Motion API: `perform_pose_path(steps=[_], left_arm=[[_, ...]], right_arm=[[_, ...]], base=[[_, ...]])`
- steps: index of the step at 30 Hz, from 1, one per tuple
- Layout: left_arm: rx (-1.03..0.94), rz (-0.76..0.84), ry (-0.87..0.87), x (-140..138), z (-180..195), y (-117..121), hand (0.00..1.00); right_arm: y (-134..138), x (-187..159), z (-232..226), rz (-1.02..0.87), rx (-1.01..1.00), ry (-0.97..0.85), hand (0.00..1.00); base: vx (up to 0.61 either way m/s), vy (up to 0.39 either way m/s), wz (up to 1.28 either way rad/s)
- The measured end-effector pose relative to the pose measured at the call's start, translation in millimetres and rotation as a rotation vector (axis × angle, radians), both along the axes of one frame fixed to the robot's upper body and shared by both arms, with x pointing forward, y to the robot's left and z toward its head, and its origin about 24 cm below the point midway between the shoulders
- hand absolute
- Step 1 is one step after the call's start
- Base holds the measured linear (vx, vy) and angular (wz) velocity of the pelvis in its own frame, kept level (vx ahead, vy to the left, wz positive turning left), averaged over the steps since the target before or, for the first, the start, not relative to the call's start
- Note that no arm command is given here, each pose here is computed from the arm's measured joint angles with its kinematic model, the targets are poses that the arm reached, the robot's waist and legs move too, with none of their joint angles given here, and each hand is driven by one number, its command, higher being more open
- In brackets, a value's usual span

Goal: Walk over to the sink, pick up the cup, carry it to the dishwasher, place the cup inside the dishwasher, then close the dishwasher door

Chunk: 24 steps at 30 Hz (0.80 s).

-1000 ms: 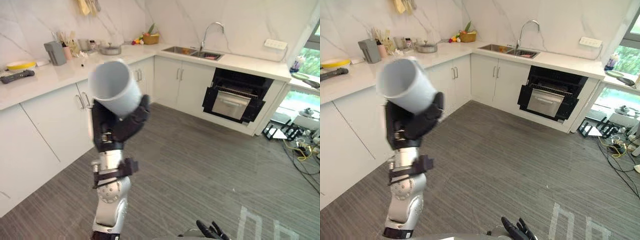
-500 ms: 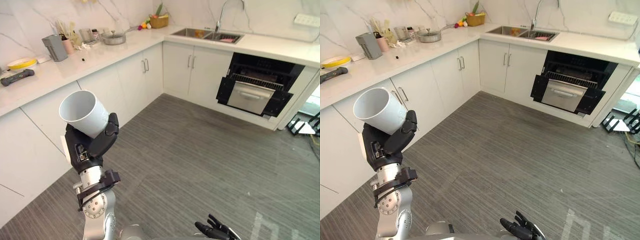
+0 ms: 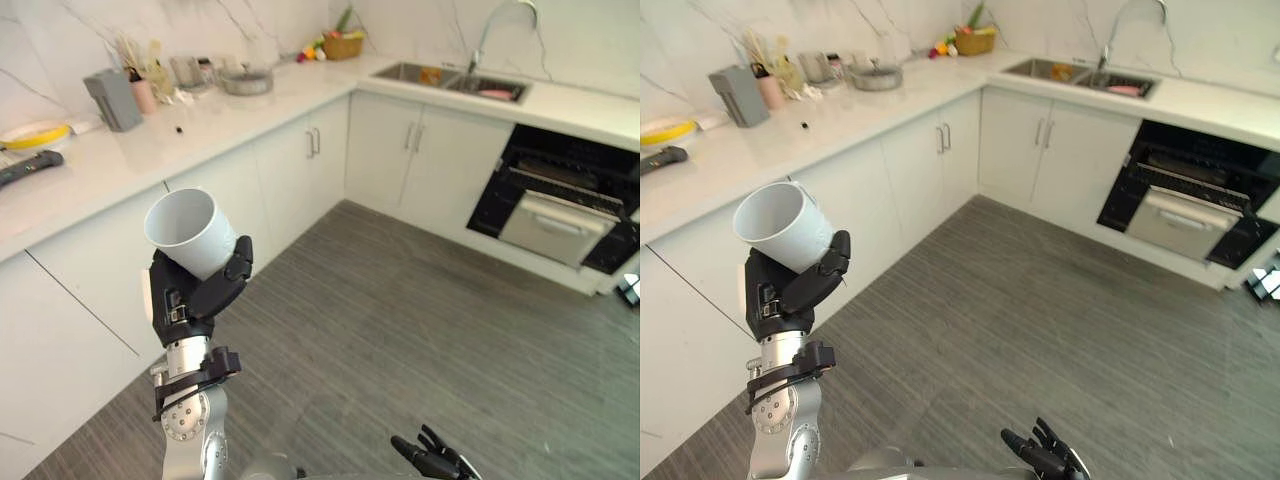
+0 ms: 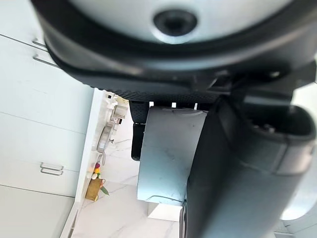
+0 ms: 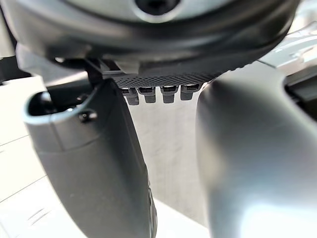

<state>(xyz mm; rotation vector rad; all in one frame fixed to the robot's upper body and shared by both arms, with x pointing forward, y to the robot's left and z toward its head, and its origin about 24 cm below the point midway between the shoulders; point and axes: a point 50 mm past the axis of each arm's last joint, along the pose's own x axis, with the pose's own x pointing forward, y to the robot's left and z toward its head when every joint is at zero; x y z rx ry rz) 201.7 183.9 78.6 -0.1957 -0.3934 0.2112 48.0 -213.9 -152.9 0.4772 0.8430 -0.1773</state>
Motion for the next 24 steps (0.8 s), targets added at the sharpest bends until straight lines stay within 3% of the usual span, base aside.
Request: perform_pose_path(steps=[6, 9, 16, 24], left_arm=[[-0.005, -0.067, -0.028, 16.3, 7.0, -13.6, 0.0], [-0.002, -0.083, -0.029, 15.6, 6.8, -15.4, 0.0], [-0.055, -0.174, -0.076, 13.9, 14.6, -39.1, 0.0], [-0.076, -0.121, -0.027, -5.5, 1.4, -27.8, 0.0]], right_arm=[[13.3, 11.6, 3.9, -0.073, 0.031, -0.094, 1.0], [19.5, -9.0, 3.4, -0.059, 0.049, -0.057, 1.0], [6.8, 3.9, 8.6, -0.07, 0.012, -0.054, 1.0], [-11.7, 9.0, 17.5, -0.136, -0.112, -0.098, 1.0]], base=[[0.53, -0.004, 0.1], [0.68, -0.093, -0.35], [0.5, -0.128, -0.25], [0.42, -0.047, -0.66]])
